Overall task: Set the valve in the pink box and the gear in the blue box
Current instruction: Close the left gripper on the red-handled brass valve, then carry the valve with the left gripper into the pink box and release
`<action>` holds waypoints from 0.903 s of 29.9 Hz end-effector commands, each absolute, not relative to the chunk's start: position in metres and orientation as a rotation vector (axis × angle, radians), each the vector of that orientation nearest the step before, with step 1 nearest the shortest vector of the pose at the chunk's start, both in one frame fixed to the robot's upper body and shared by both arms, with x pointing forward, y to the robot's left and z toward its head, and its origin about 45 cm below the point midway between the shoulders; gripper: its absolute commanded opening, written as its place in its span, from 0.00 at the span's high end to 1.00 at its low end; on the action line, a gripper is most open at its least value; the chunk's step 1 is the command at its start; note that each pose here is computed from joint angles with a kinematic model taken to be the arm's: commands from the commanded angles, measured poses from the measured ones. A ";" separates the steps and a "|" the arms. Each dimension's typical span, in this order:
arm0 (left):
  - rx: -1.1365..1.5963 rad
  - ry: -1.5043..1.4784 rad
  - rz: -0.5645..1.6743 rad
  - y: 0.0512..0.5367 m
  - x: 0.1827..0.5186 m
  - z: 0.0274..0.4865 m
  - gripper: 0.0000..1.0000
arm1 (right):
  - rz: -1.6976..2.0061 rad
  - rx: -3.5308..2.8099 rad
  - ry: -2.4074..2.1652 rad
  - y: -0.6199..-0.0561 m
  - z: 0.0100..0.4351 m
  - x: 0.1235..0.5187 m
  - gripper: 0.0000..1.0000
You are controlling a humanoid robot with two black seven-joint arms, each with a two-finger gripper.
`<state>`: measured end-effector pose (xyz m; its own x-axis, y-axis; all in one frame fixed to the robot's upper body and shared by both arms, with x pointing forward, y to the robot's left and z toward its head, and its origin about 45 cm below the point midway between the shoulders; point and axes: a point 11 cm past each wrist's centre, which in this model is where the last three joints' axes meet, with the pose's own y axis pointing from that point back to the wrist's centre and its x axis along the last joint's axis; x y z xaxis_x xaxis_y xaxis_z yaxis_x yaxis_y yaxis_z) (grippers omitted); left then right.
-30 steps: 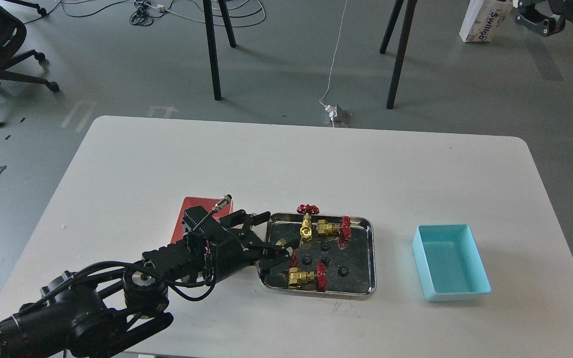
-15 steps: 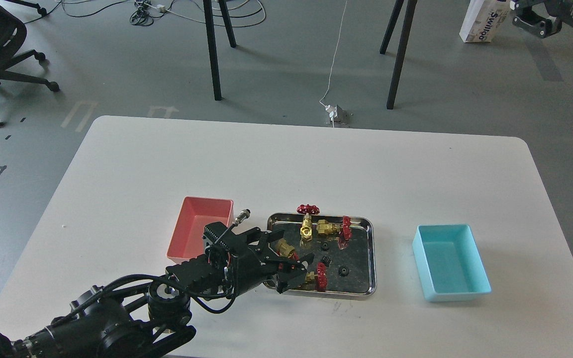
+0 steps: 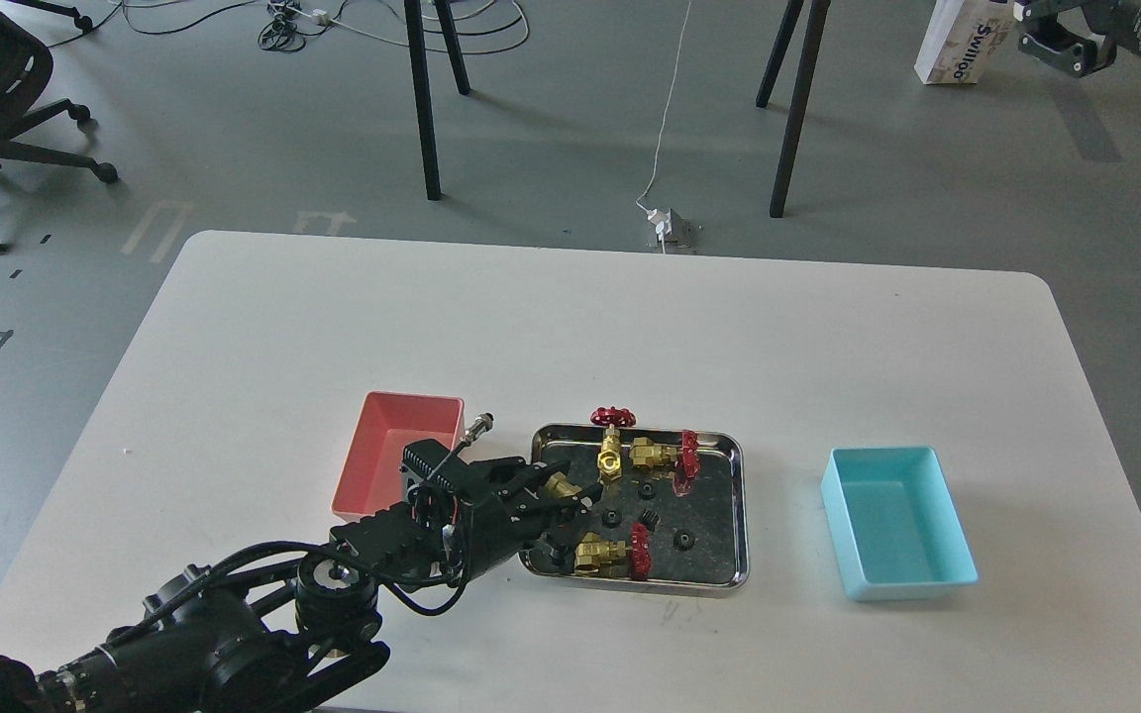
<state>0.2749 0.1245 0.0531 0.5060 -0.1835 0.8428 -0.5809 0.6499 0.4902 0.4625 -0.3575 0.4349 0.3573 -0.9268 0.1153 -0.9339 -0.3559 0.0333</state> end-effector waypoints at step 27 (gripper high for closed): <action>1.034 -1.152 0.472 0.244 0.310 0.130 0.93 | 0.119 2.436 -1.801 -0.375 0.430 0.475 0.01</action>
<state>0.3094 0.2370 0.1356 0.3675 -0.1721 0.9140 -0.7655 0.5022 0.4024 0.4745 -0.3753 0.4297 0.2958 -0.9467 0.1278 -0.9552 -0.2928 0.0424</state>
